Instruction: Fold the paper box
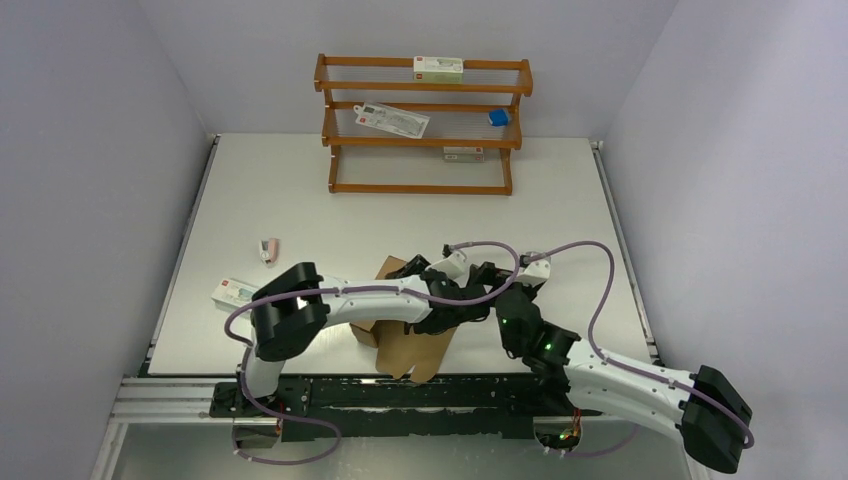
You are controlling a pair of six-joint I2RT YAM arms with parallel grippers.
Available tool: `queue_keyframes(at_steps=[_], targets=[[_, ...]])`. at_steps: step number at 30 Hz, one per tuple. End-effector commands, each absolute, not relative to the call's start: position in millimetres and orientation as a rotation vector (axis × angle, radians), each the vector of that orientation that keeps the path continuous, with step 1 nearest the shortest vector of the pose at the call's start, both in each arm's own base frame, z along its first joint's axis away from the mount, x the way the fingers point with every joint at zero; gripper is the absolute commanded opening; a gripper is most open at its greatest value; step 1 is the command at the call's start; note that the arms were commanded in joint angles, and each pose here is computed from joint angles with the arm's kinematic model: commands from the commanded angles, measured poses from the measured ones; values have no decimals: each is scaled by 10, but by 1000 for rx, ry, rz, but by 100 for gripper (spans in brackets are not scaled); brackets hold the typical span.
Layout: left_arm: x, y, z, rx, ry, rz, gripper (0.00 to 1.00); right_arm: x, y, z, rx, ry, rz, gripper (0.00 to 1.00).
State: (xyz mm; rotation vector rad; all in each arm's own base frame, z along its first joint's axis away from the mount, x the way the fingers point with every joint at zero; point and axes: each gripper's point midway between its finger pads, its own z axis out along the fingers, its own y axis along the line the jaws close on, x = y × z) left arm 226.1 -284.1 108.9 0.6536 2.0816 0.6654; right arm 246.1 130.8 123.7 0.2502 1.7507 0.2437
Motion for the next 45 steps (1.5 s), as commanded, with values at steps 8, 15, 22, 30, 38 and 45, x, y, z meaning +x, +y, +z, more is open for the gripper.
queue_keyframes(at_steps=[8, 15, 22, 30, 38, 45], targets=[[2380, -2709, 1271, 630, 1940, 834, 26, 2465, 1158, 1311, 319, 1696, 224, 98], [2434, -2624, 1404, 591, 1953, 803, 11, 2458, 1148, 1342, 318, 1686, 232, 98], [2554, -2388, 1424, 508, 2053, 680, 5, 2438, 1165, 1429, 312, 1683, 262, 97], [2779, -2084, 1118, 303, 2312, 237, 5, 2392, 1392, 1905, 169, 1669, 383, 99], [2803, -1899, 770, -13, 2449, -141, 5, 2339, 1809, 2054, -56, 1751, 473, 100], [2711, -1811, 571, -328, 2418, -320, 5, 2340, 2125, 2096, -231, 1830, 491, 100]])
